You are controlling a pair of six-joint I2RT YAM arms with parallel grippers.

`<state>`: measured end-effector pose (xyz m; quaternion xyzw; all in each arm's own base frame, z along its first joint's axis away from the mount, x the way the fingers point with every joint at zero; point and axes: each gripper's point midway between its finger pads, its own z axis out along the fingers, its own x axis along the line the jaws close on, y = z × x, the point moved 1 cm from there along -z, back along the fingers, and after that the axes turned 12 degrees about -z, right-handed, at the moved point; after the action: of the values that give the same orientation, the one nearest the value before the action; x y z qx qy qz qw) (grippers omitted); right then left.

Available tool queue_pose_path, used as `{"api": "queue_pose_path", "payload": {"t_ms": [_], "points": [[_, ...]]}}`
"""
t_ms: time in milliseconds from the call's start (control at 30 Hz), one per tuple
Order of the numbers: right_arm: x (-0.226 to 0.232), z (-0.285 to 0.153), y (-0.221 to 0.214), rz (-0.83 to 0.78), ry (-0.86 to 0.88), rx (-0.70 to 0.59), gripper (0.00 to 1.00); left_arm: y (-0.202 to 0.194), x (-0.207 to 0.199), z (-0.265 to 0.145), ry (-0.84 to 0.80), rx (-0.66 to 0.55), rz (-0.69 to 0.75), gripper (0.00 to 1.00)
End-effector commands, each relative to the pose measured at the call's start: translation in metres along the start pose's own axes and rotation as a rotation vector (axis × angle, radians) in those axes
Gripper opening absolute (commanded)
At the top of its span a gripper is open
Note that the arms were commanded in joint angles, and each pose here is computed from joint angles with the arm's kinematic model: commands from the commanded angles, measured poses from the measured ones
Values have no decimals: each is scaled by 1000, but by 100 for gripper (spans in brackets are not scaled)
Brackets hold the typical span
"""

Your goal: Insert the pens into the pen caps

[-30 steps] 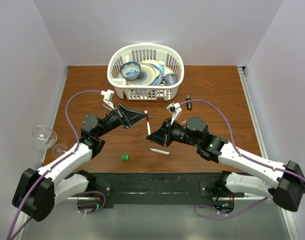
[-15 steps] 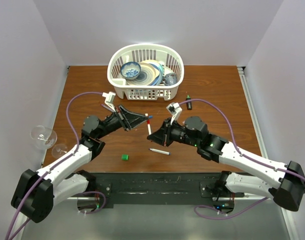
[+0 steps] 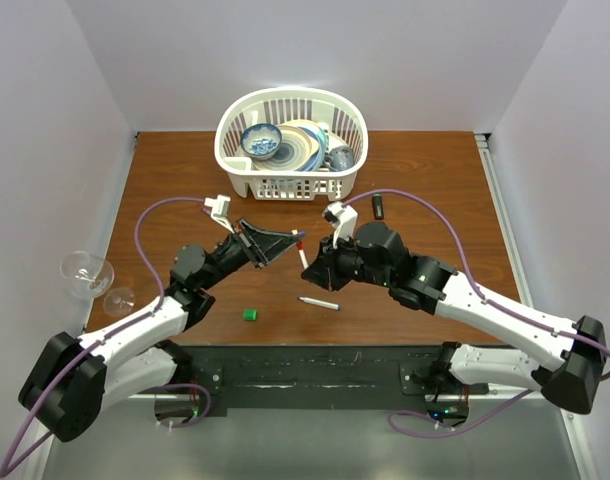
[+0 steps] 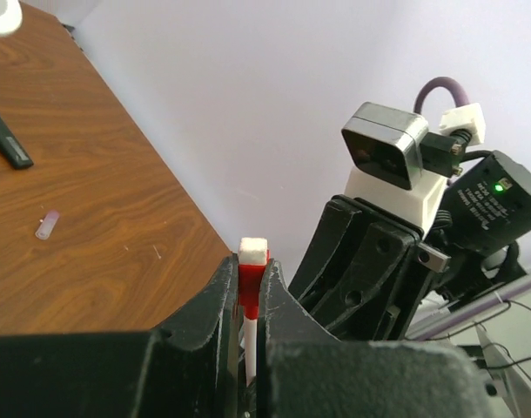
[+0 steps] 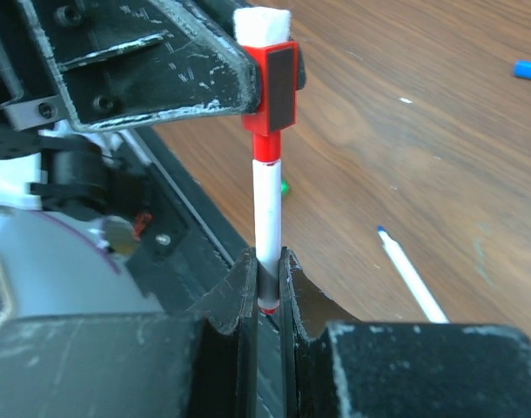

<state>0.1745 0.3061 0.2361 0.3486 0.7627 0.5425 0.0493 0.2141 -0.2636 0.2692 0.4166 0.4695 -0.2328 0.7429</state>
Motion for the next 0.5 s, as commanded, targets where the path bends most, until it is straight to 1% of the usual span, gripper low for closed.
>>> {"api": "queue_pose_path", "payload": {"t_ms": [0,167,300,367,400,467], "points": [[-5,-22,135,-66,-126,-410,0,-70,20,-19,40,250,-77,0],[-6,-25,155,-78,-160,-450,0,-82,22,-20,37,261,-83,0],[-7,-30,170,-109,-187,-480,0,-104,25,-20,51,300,-108,0],[-8,-32,179,-136,-201,-491,0,-111,22,-18,32,314,-111,0],[-7,-33,181,-143,-203,-495,0,-121,23,-18,28,342,-119,0],[-7,-32,188,-161,-200,-497,0,-125,18,-16,-1,346,-119,0]]}}
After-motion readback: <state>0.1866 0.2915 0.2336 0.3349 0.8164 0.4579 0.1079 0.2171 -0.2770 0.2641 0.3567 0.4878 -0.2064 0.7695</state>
